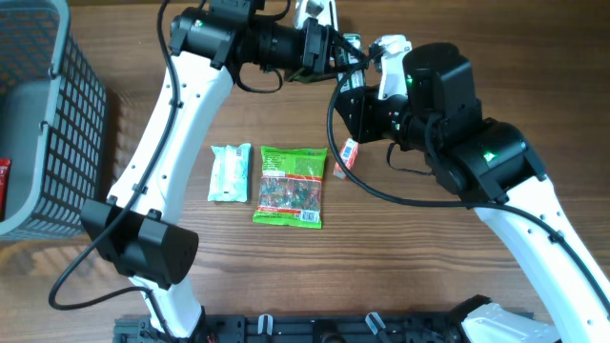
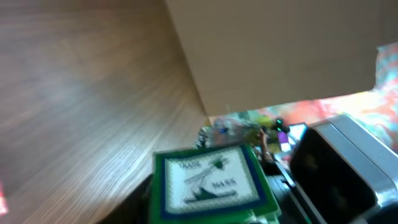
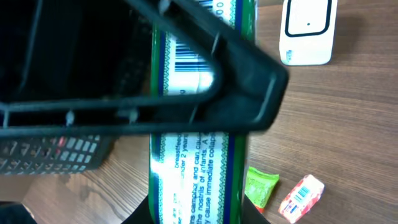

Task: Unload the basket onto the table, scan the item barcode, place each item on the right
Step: 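Grasp the green box with the right gripper from the left gripper, then lower the green box right of the red-white box with the right gripper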

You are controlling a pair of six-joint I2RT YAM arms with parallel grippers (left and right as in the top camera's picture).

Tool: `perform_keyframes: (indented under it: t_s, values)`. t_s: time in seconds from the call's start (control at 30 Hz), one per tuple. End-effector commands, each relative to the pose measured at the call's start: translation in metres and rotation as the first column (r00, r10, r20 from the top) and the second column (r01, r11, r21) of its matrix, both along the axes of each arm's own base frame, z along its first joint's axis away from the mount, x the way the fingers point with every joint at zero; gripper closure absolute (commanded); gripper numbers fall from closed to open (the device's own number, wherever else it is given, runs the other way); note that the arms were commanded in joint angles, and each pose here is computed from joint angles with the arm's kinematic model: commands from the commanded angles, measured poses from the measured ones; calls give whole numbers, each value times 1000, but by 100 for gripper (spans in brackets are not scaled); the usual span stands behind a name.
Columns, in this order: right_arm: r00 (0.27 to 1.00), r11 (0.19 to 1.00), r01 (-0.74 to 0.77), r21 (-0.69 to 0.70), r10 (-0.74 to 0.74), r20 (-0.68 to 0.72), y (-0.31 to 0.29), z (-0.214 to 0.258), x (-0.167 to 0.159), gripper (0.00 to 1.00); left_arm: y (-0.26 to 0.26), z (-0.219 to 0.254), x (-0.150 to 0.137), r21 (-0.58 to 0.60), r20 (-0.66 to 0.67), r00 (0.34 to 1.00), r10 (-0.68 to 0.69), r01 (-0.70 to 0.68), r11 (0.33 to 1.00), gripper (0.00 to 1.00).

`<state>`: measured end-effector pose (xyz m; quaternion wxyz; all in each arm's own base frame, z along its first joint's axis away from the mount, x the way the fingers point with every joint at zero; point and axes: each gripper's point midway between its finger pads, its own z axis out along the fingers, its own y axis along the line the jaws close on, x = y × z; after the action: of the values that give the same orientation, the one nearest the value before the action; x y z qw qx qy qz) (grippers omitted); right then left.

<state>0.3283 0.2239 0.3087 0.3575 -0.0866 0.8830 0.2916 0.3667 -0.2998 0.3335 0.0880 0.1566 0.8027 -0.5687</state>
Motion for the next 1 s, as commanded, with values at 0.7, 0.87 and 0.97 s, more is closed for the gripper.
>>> perform_keyframes:
  t_s: [0.7, 0.87, 0.97]
  values:
    - [908, 803, 162, -574, -349, -232, -97, -152, 23, 89, 123, -47, 65, 263, 66, 942, 328, -334, 905, 32]
    - [854, 772, 134, -622, -408, -322, -117, -195, 31, 90, 127, -53, 64, 299, 64, 938, 340, -343, 890, 32]
    - [835, 790, 66, -609, -377, -400, -114, -217, 26, 90, 127, -53, 64, 300, 65, 938, 341, -345, 890, 32]
